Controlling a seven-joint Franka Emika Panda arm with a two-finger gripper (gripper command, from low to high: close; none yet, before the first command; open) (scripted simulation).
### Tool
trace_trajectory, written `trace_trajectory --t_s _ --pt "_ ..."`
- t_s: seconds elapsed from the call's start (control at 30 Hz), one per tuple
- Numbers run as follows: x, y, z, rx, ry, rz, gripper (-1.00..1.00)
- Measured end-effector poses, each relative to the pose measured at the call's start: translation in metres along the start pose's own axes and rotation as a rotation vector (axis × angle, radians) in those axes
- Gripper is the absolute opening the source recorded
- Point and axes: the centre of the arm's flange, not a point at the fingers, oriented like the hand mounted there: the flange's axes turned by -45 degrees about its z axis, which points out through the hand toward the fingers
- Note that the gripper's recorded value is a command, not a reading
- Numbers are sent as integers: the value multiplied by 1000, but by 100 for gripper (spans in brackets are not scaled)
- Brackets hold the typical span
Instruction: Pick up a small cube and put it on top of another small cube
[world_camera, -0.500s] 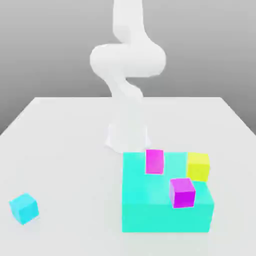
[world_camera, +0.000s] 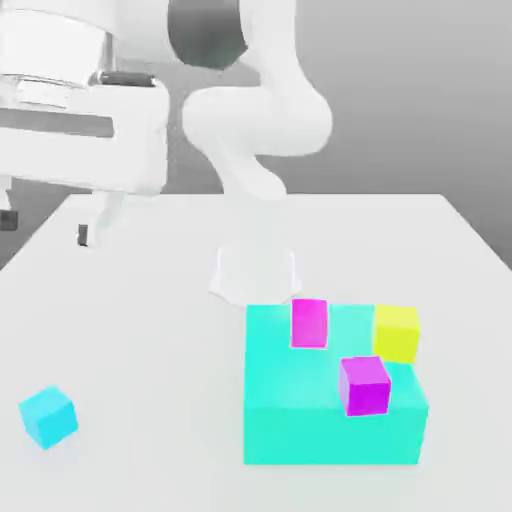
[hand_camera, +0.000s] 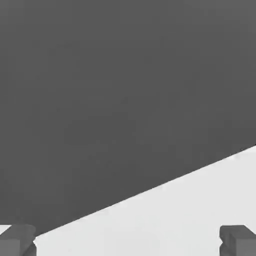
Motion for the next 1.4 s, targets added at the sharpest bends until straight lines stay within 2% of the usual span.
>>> trace_trajectory --t_s 0.3,0.5,0.53,0.77,0.93,1.07,1.13,1.23,1.4 --pt "-75 102 157 -45 -254 226 0" --pt "-108 114 231 -48 -291 256 0" --pt "-110 114 237 -48 -291 256 -100" --pt "-110 114 236 -48 -292 257 -100" --pt "-94 112 185 -47 -292 256 -100" --pt "-73 10 142 -7 -291 183 -100" --pt "-77 -65 119 14 -294 99 -100" --pt "-106 -173 70 31 -300 -5 -100" --pt "-170 -265 14 9 -298 -75 -100"
